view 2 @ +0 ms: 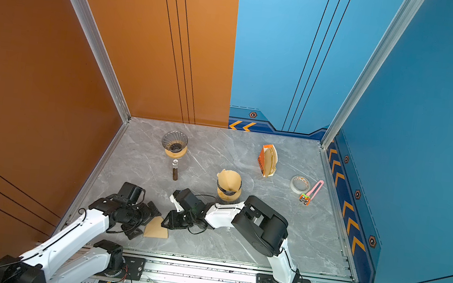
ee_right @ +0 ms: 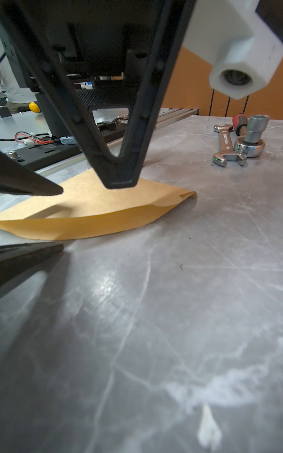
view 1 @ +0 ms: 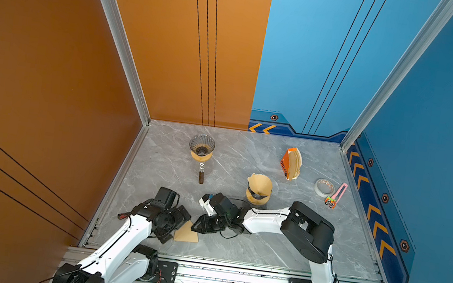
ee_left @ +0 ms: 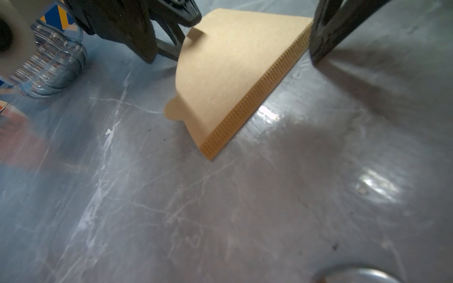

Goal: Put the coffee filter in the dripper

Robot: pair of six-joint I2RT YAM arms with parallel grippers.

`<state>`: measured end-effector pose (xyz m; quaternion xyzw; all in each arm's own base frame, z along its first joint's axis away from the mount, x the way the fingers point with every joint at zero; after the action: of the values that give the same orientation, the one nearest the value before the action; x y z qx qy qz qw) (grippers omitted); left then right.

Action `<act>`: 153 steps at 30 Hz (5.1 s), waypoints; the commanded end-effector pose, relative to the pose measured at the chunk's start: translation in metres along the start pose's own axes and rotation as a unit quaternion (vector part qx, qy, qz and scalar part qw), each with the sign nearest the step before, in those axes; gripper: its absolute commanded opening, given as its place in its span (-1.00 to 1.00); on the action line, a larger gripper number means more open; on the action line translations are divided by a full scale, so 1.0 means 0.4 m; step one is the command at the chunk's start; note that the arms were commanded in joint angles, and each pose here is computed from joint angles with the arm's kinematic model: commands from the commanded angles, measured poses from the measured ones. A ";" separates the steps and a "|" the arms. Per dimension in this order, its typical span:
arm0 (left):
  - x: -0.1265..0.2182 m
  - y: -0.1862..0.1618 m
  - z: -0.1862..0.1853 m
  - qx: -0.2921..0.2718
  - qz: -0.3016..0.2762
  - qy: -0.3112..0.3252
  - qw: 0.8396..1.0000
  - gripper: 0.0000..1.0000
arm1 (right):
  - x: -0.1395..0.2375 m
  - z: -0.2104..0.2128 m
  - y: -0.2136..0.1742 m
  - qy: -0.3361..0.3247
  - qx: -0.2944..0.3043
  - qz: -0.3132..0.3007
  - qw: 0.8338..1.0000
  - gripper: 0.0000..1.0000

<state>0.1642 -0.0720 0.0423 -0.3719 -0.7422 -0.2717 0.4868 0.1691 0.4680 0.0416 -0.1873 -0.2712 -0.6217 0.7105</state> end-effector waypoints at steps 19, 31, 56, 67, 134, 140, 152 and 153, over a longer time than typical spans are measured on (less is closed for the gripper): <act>-0.025 -0.026 0.010 0.003 0.017 0.004 1.000 0.95 | -0.017 0.051 -0.020 0.063 0.006 0.019 0.998 -0.54; -0.024 -0.025 0.005 0.005 0.015 -0.001 1.000 0.95 | -0.020 0.077 -0.031 0.091 0.005 0.021 0.996 -0.59; -0.011 -0.025 -0.030 0.034 0.012 -0.053 0.998 0.95 | -0.058 0.036 -0.037 0.068 -0.022 0.012 0.997 -0.69; 0.029 -0.002 -0.043 0.002 -0.005 -0.052 0.999 0.95 | 0.001 0.056 -0.011 0.072 -0.014 -0.005 0.997 -0.80; 0.223 0.384 -0.449 -0.400 -0.232 0.033 0.886 0.54 | 0.655 0.189 0.257 -0.245 0.218 -0.283 0.902 -0.94; 0.165 0.389 -0.464 -0.406 -0.238 0.099 0.877 0.35 | 0.694 0.182 0.210 -0.223 0.210 -0.289 0.907 -0.93; 0.093 0.414 -0.484 -0.392 -0.260 0.138 0.872 0.24 | 0.715 0.155 0.178 -0.217 0.196 -0.294 0.910 -0.93; 0.087 0.416 -0.487 -0.392 -0.261 0.135 0.872 0.22 | 0.715 0.154 0.177 -0.216 0.195 -0.294 0.910 -0.93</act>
<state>0.3800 -0.1145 0.1443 -0.3162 -0.5592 -0.6998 0.3123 0.2545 0.2959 0.2669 -0.0887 -0.5913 -0.6684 0.4424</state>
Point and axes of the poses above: each gripper's point midway between its finger pads, its own x axis back along the fingers, its own z axis along the line the jaws close on, y = z × x, the point moved 1 cm from there along x, back along the fingers, and after that the axes turned 14 degrees about -x, right-handed, at the moved point
